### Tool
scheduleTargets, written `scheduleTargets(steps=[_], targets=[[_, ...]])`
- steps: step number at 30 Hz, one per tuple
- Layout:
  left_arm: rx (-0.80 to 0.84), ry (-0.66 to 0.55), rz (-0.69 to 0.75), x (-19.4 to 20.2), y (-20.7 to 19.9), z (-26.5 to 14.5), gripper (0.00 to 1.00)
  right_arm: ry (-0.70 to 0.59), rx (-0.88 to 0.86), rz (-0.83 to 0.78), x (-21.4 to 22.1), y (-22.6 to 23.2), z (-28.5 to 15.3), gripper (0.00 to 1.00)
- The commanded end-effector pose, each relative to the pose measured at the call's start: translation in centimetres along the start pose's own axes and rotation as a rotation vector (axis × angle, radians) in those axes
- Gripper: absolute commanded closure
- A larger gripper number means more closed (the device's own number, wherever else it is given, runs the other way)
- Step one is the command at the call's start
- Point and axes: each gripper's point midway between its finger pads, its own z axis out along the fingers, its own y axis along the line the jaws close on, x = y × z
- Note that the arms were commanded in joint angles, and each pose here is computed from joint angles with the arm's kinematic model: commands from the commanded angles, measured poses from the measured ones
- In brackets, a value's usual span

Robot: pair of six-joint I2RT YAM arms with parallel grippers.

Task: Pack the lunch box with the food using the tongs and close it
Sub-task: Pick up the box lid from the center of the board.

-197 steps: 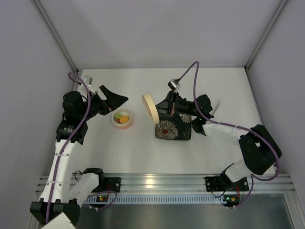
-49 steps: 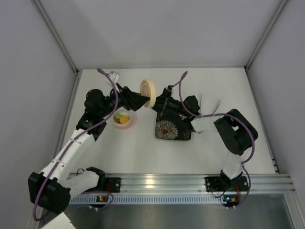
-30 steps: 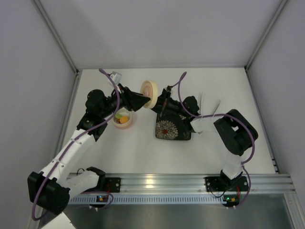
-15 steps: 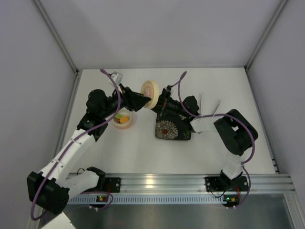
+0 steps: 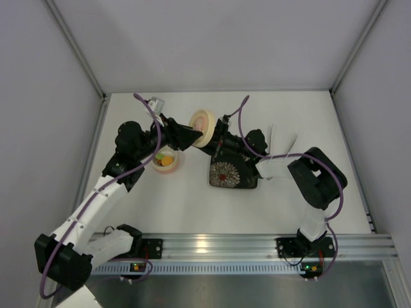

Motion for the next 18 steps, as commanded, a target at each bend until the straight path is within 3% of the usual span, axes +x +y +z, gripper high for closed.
scheduleTargets(steps=[1,7,18], targets=[[0.019,-0.047,0.04,-1.8,-1.4,-0.6,1.0,0.068,-0.162,-0.144,2.4,4.6,0.5,0.72],[0.004,-0.073,0.047,-2.5,-1.6,-1.0,1.0,0.049,-0.138,-0.15,2.2,4.2,0.4,0.62],[-0.038,-0.1,0.056,-3.1,-1.3,-1.6,1.0,-0.087,-0.054,-0.191,0.3,3.4,-1.5,0.6]])
